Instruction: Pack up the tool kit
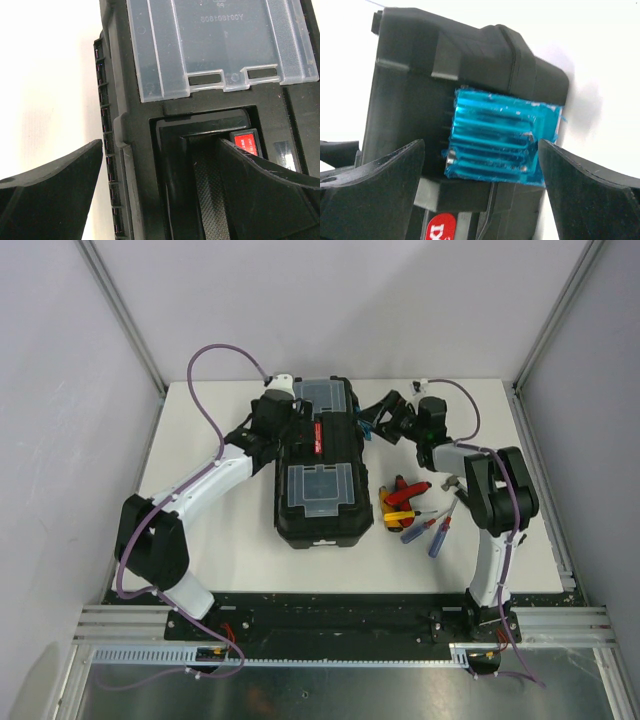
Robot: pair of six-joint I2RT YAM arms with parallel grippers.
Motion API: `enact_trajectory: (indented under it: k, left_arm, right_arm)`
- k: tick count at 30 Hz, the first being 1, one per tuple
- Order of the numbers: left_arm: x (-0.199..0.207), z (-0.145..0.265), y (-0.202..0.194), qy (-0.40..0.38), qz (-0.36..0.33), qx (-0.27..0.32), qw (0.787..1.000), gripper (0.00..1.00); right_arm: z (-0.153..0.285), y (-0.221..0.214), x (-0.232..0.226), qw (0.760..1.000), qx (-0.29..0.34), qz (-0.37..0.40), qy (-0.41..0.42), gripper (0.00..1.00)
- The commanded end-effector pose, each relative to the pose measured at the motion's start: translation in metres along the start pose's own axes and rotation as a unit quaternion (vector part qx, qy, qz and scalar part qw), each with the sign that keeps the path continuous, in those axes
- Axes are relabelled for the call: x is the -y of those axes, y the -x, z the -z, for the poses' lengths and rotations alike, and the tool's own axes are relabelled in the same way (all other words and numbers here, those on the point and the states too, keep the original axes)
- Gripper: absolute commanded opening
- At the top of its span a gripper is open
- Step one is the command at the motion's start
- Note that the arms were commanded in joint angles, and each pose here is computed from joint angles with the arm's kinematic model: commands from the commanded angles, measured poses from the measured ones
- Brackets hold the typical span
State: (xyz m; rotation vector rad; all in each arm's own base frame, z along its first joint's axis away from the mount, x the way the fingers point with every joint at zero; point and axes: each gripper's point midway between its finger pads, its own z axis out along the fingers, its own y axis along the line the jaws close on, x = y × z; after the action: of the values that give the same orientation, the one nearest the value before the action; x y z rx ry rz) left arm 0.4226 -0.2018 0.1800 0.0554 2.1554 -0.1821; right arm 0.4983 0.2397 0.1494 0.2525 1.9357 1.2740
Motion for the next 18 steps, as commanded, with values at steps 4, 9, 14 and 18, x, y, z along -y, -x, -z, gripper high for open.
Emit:
enact_trajectory:
  k: [4, 9, 14, 18]
  left_arm:
    - [-0.021, 0.024, -0.182, -0.002, -0.100, -0.310, 0.946, 0.99]
    - [-0.023, 0.024, -0.183, -0.001, -0.101, -0.310, 0.945, 0.99]
    - [-0.024, 0.023, -0.184, 0.001, -0.107, -0.311, 0.944, 0.99]
    - [-0.026, 0.022, -0.184, 0.005, -0.111, -0.310, 0.944, 0.99]
  right_arm:
    - [-0.015, 0.007, -0.003, 0.999, 0.005, 0.039, -0.014, 0.99]
    - [-0.009, 0.016, 0.003, 0.996, 0.018, 0.066, -0.049, 0.99]
    - [-0.015, 0.006, 0.006, 0.999, 0.000, 0.040, -0.020, 0.99]
    - [-0.017, 0.001, -0.020, 0.998, -0.016, 0.022, 0.059, 0.99]
